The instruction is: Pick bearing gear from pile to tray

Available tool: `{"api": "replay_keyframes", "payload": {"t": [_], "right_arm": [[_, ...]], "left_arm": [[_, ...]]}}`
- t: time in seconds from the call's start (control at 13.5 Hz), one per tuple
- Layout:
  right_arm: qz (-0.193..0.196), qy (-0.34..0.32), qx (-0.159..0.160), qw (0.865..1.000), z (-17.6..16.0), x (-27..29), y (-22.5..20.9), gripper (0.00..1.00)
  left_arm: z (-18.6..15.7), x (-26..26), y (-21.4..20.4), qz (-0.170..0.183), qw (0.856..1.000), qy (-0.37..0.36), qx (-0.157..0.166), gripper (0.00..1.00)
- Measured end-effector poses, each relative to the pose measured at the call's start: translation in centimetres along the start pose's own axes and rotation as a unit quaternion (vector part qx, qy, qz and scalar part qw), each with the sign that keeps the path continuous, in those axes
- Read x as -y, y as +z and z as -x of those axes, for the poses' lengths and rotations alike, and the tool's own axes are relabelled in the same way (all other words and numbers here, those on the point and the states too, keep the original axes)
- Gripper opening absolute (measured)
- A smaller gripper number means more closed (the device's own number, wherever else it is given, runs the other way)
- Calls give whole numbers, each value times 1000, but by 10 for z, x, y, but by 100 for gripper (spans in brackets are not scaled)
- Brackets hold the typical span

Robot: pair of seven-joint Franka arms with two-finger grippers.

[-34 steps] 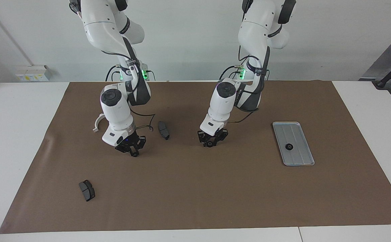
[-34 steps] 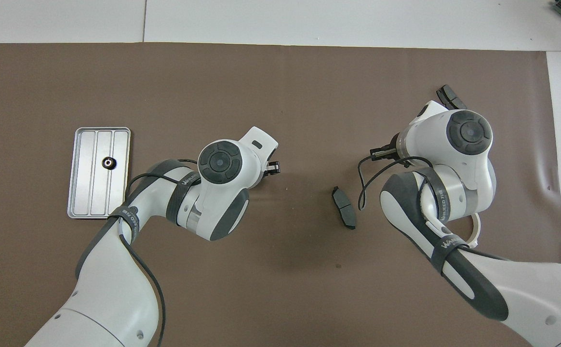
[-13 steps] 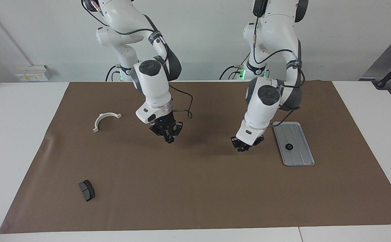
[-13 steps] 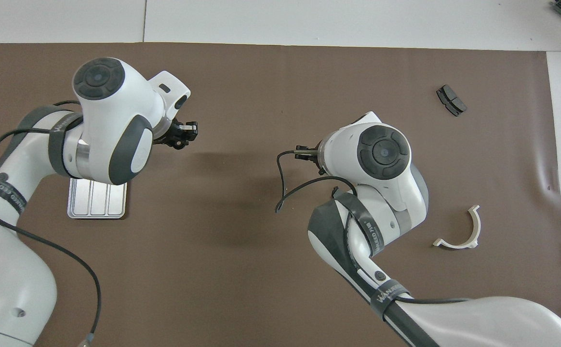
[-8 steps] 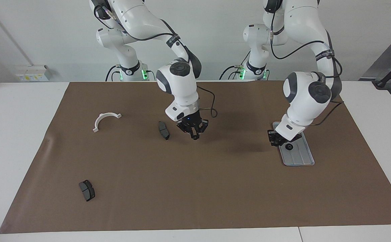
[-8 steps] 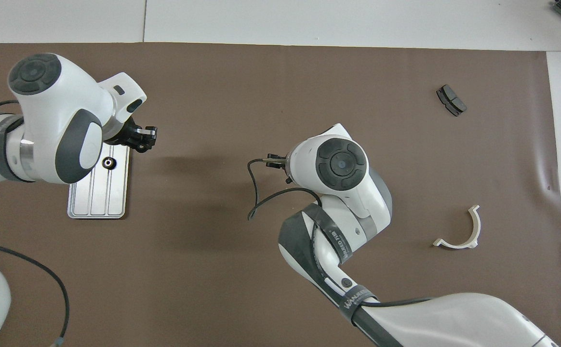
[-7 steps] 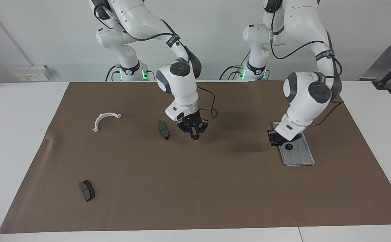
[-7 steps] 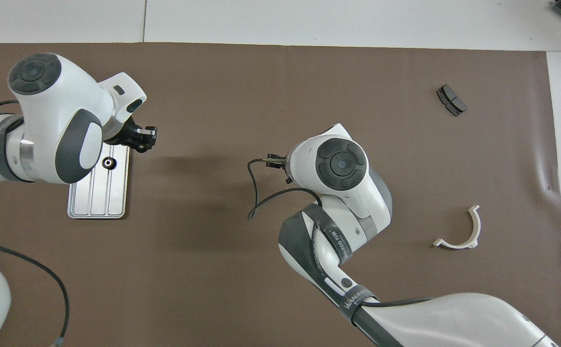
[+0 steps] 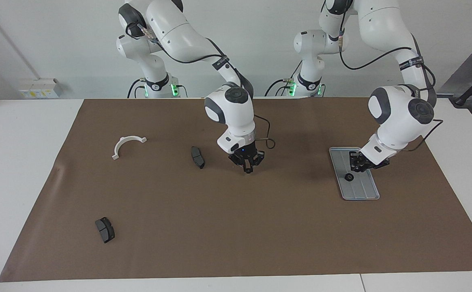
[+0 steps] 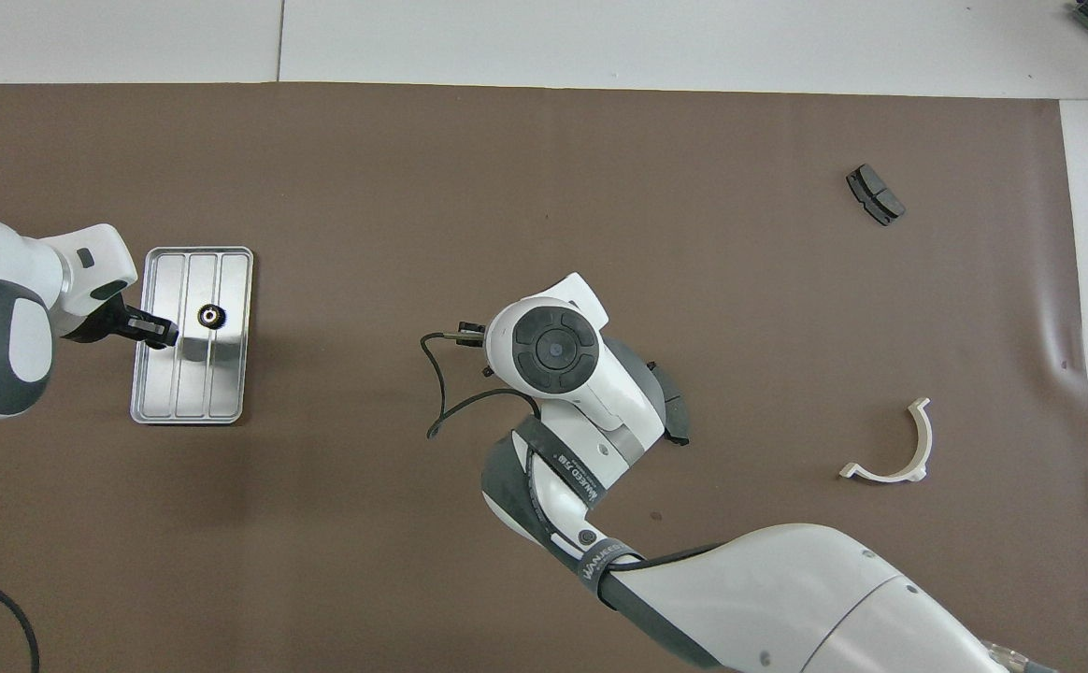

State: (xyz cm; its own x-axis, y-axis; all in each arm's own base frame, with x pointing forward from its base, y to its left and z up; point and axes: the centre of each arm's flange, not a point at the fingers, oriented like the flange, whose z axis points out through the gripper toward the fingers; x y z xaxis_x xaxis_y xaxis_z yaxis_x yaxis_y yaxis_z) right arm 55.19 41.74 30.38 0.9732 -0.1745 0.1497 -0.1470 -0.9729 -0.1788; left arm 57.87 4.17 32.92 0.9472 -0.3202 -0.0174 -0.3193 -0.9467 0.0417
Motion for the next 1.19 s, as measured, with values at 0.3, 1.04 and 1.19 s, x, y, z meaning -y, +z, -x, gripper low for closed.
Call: {"api": "replay_keyframes", "payload": {"t": [0.3, 1.04, 1.19], "right_arm": [[2, 3, 0, 1000, -2, -3, 2, 24], [6, 6, -21, 1000, -22, -12, -9, 100], [11, 16, -47, 999, -47, -28, -38, 100]], "left_arm": [[22, -11, 22, -2, 1000, 3, -3, 35], [7, -25, -4, -8, 1000, -1, -23, 58], [-15, -57, -22, -7, 999, -33, -29, 53]]}}
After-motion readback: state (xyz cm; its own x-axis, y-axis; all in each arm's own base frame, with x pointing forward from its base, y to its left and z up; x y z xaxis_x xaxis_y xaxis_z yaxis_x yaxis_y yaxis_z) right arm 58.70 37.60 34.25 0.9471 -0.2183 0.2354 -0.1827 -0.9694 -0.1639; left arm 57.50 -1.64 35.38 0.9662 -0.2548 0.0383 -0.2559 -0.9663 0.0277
